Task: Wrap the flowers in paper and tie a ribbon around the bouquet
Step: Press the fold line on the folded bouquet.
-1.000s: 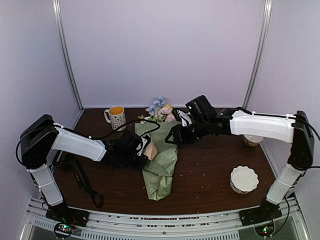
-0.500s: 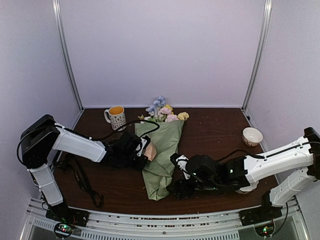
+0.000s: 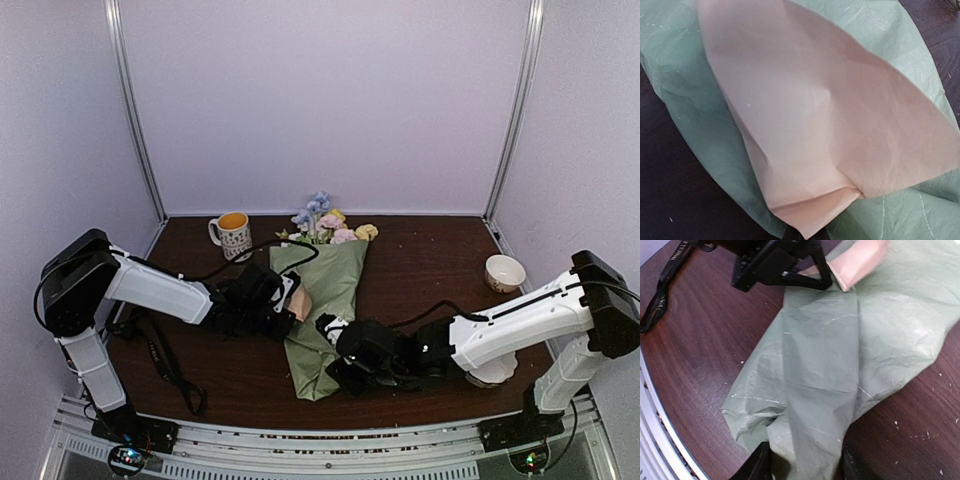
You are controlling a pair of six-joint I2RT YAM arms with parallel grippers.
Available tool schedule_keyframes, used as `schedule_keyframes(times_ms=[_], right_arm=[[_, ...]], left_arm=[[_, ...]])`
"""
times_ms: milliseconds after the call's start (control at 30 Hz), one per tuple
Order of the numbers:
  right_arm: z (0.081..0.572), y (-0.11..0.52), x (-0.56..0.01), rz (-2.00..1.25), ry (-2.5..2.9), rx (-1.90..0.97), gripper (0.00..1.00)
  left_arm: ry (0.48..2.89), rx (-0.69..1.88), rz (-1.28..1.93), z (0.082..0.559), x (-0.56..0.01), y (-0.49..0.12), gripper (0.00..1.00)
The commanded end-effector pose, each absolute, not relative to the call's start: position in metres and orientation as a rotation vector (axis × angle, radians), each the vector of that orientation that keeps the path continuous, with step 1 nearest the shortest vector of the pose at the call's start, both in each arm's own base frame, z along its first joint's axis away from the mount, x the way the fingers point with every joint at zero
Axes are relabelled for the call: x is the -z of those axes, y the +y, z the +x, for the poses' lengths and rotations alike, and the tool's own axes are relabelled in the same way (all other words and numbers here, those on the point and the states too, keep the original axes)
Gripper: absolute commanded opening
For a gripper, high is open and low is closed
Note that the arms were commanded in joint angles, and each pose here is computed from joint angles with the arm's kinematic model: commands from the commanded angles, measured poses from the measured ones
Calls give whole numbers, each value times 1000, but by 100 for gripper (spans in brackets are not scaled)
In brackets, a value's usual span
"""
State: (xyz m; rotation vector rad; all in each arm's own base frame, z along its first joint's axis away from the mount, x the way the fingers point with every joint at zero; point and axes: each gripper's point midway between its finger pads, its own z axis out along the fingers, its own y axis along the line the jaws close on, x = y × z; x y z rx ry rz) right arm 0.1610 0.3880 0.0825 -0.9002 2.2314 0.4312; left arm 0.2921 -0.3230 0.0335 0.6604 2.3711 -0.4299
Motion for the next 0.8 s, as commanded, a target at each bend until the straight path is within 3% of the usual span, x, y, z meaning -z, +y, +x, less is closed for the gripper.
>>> schedule_keyframes(times_ms=[0,467,767], right_arm=[[169,370,-76,-903,2239,-265,42],[146,341,-51,-1056,2238,-105,0],[111,339,-39,-1384,2076,129,0]], left_arm=[[2389,403,638,296,-26,-317,0],[2397,400,630,304,-25,-314,0],[2407,406,627,307,-19,-313,0]])
